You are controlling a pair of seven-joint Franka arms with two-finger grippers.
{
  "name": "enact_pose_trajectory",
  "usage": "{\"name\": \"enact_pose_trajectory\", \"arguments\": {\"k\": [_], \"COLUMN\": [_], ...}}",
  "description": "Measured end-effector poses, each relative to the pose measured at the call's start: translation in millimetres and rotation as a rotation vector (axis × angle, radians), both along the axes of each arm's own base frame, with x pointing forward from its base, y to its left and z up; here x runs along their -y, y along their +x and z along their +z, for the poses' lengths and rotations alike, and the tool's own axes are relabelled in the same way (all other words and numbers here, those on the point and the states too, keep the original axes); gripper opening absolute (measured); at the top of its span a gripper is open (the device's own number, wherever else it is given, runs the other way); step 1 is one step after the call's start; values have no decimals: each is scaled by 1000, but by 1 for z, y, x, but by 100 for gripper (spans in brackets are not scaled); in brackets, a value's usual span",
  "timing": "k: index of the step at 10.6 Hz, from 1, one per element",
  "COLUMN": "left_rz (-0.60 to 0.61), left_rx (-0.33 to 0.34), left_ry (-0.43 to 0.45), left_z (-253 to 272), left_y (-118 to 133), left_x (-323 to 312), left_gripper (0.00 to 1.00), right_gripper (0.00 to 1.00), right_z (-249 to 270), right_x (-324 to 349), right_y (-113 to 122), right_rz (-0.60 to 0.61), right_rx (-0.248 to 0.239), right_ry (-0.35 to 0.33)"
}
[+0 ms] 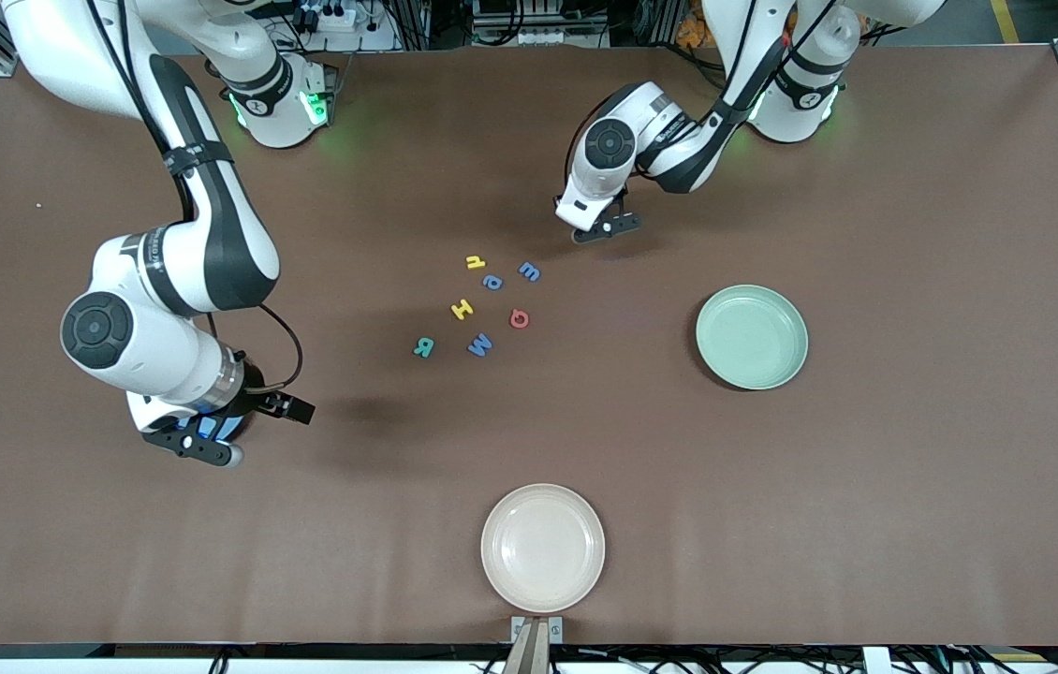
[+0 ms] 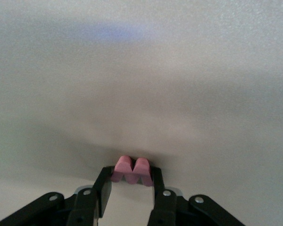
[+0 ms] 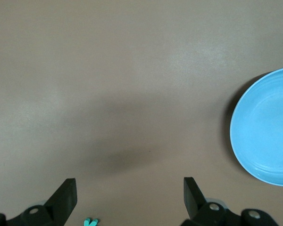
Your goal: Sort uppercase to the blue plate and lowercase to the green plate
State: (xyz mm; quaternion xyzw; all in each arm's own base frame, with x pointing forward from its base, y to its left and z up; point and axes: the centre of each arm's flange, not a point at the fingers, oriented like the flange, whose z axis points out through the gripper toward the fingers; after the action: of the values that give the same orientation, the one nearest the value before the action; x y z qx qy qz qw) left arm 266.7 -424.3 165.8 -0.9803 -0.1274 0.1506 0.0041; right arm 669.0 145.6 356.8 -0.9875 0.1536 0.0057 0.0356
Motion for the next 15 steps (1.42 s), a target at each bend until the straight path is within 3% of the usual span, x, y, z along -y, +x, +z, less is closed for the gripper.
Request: {"name": "enact_pose_trajectory", "arguments": {"k": [7,13,15], "left_rz": [-1,21,11], "left_rx": [-6,-20,-15], "left_ry": [3,20,13], "left_z": [3,14,17], "left_y": [3,29,48], "left_x": [3,3,-5], "left_gripper": [40,40,40], "right_gripper": [100,100,100], "right_z": [1,8,8], "right_x": [1,11,12], "right_y": [1,6,6], "right_rz": [-1,-18,-19], "right_rx": [2,19,19], "right_ry": [0,0,0]}}
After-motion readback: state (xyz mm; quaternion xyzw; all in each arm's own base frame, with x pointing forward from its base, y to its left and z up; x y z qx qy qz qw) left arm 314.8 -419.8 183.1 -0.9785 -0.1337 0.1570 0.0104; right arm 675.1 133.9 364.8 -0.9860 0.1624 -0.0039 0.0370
